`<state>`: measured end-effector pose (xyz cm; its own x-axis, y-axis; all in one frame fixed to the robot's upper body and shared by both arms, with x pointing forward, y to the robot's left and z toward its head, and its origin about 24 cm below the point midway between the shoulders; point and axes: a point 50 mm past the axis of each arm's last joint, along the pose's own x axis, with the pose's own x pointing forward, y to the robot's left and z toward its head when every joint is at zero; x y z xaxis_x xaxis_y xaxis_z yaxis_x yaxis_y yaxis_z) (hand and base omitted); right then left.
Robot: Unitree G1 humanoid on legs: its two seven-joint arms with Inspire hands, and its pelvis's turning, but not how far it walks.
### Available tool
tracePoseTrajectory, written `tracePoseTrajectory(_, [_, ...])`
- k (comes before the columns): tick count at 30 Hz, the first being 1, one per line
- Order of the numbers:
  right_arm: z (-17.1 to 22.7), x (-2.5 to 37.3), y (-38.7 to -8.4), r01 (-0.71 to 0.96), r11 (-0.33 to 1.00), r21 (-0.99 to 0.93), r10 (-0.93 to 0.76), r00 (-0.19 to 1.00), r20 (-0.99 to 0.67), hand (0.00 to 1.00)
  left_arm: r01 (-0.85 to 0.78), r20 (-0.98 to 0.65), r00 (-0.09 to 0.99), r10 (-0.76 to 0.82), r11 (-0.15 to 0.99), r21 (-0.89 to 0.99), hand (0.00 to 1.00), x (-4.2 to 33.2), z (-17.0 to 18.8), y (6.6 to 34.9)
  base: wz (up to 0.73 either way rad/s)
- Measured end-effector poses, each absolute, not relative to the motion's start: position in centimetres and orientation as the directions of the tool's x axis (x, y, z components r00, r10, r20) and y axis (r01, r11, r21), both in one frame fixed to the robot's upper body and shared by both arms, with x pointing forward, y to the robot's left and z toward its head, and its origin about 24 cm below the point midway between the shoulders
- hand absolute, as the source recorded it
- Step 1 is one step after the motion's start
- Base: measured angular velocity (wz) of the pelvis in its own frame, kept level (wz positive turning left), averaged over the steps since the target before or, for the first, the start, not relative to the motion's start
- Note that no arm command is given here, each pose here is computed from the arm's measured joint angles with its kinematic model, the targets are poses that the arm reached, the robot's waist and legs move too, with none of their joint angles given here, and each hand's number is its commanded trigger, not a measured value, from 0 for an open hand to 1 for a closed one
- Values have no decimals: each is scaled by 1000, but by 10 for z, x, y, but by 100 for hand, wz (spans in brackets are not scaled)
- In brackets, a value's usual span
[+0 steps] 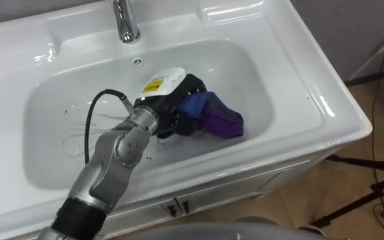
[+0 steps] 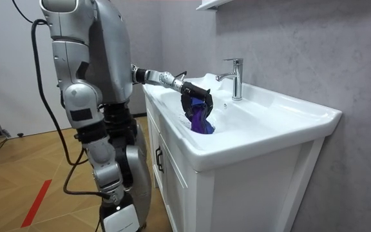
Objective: Wipe basin
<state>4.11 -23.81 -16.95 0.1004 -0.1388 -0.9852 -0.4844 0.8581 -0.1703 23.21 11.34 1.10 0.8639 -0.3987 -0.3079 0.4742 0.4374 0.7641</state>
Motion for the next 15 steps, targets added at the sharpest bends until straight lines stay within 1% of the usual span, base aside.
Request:
tracePoseTrajectory(4, [-170, 39, -237, -486, 858, -164, -140, 86, -986, 0, 485, -332, 864, -379, 445, 753, 100, 235, 6, 114, 0])
tracePoseTrajectory(8, [-172, 37, -230, -487, 863, -137, -125, 57, -990, 0, 520, -394, 851, -348, 454, 723, 100, 243, -5, 111, -1])
tracePoseTrajectory(15, [-172, 41, -226, -513, 849, -126, -113, 56, -992, 0, 555, -463, 832, -305, 471, 686, 100, 242, -24, 112, -7])
